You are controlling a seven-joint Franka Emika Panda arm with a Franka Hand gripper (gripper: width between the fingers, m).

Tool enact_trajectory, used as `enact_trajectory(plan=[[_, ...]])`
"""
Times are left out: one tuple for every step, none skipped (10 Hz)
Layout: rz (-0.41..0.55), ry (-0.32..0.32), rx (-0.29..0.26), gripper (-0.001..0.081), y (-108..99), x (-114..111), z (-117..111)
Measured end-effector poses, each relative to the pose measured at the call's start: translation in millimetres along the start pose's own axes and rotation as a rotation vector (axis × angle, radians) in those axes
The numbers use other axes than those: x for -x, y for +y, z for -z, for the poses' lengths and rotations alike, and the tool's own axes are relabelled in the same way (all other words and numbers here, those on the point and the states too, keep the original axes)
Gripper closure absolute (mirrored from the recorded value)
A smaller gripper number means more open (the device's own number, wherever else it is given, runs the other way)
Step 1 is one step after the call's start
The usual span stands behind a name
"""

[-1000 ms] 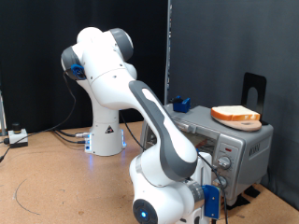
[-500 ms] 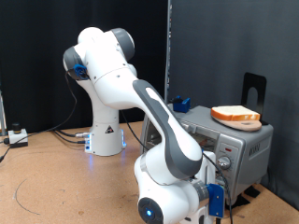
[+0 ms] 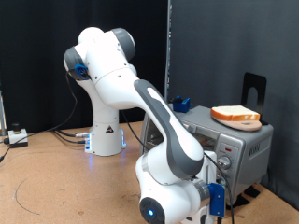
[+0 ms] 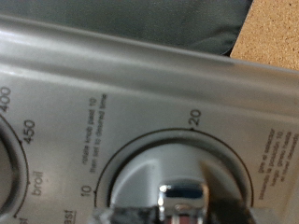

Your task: Make a piece of toast with the oven

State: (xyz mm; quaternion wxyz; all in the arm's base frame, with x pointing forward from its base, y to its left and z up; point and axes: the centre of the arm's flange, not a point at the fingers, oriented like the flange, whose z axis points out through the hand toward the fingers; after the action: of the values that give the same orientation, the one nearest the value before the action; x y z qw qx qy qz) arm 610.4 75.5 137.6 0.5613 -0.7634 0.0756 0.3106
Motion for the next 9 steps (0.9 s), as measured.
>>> enact_trajectory(plan=[[0.001, -0.002, -0.001, 0.0675, 0.2, -0.3, 0.0], [0.040, -0.002, 0.002, 0.0712, 0.0, -0.4, 0.0], [0.126, 0.006, 0.011, 0.0712, -0.6, -0.2, 0.7], [0.231, 0.025, 0.023, 0.0712, -1.4, 1.6, 1.1], [0.330, 0.050, 0.037, 0.0711, -2.7, 4.7, 0.9], [0.411, 0.076, 0.050, 0.0711, -3.2, 8.1, 1.0], [0.443, 0.095, 0.058, 0.0711, -3.5, 10.6, 0.9], [0.445, 0.103, 0.059, 0.0711, -3.4, 11.4, 0.8], [0.443, 0.106, 0.058, 0.0711, -3.3, 11.8, 0.9]])
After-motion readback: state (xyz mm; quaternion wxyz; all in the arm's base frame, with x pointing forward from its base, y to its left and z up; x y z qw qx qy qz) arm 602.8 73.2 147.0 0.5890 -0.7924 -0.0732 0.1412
